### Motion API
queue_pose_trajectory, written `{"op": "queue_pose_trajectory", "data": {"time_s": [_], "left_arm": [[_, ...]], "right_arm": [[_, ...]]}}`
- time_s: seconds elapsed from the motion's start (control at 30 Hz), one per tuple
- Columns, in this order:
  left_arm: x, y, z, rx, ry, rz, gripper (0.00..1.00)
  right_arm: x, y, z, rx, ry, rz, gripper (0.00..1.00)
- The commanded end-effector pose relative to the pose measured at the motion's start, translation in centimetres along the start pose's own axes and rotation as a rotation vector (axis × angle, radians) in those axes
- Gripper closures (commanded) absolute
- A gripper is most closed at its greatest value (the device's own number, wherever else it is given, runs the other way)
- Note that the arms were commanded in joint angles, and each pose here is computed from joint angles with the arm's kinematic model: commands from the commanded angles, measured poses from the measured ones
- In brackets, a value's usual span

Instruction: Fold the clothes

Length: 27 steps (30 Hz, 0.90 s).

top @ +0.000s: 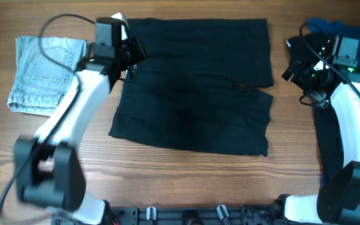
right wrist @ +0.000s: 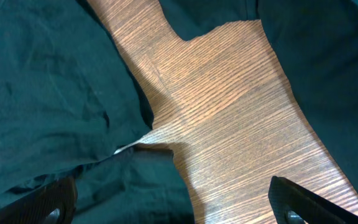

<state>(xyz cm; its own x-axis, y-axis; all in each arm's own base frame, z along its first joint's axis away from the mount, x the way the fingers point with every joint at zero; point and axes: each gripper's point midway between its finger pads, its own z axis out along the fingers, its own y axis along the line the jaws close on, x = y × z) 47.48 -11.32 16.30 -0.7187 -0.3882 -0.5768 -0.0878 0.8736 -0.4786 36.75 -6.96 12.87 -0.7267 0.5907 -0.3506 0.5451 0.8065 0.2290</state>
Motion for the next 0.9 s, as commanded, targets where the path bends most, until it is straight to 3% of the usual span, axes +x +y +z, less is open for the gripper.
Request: {"op": "queue_pose_trajectory", "data": {"time_s": [0.0,0.1,0.23,0.33,0.43,0.5,0.57,0.63,0.7,0.77,0.8,0.87], "left_arm": [[-0.3,-1.3,-5.8,0.015,0.001,0.019,0.76],[3.9,1.0,-6.7,-0.079,0.172,0.037,0.76],[9.6,4.6,-8.6,-0.232,0.415,0.044,0.74],[11.5,6.0,-9.9,-0.3,0.503,0.03,0.7],[12.0,6.2,-10.3,-0.312,0.528,0.026,0.67],[12.5,6.4,-10.7,-0.324,0.551,0.021,0.62],[13.1,7.3,-11.5,-0.357,0.591,0.032,0.51],[12.5,8.9,-11.8,-0.432,0.563,0.044,0.5],[11.6,9.8,-11.7,-0.465,0.526,0.046,0.49],[11.0,10.0,-11.5,-0.465,0.502,0.028,0.49],[10.2,10.2,-11.1,-0.457,0.469,0.019,0.48],[9.9,10.1,-10.9,-0.452,0.455,0.021,0.48]], "right_arm": [[-0.5,-0.1,-0.7,0.005,-0.03,0.012,0.0],[-0.5,0.0,-0.7,0.005,-0.03,0.014,0.0],[1.9,4.5,-1.4,-0.253,0.127,0.169,0.0],[2.2,5.1,-1.6,-0.289,0.148,0.169,0.0],[1.2,5.7,-1.7,-0.319,0.108,0.143,0.01],[3.6,6.2,-2.2,-0.379,0.18,-0.066,0.01],[6.9,4.4,-2.5,-0.306,0.319,-0.04,0.14],[10.1,0.5,-3.0,-0.088,0.447,0.048,0.3],[12.4,-1.9,-4.0,0.058,0.534,0.117,0.31],[14.4,-2.7,-4.6,0.104,0.608,0.171,0.28],[17.3,-3.2,-4.5,0.126,0.683,0.261,0.27],[18.5,-3.3,-3.6,0.126,0.686,0.314,0.27]]}}
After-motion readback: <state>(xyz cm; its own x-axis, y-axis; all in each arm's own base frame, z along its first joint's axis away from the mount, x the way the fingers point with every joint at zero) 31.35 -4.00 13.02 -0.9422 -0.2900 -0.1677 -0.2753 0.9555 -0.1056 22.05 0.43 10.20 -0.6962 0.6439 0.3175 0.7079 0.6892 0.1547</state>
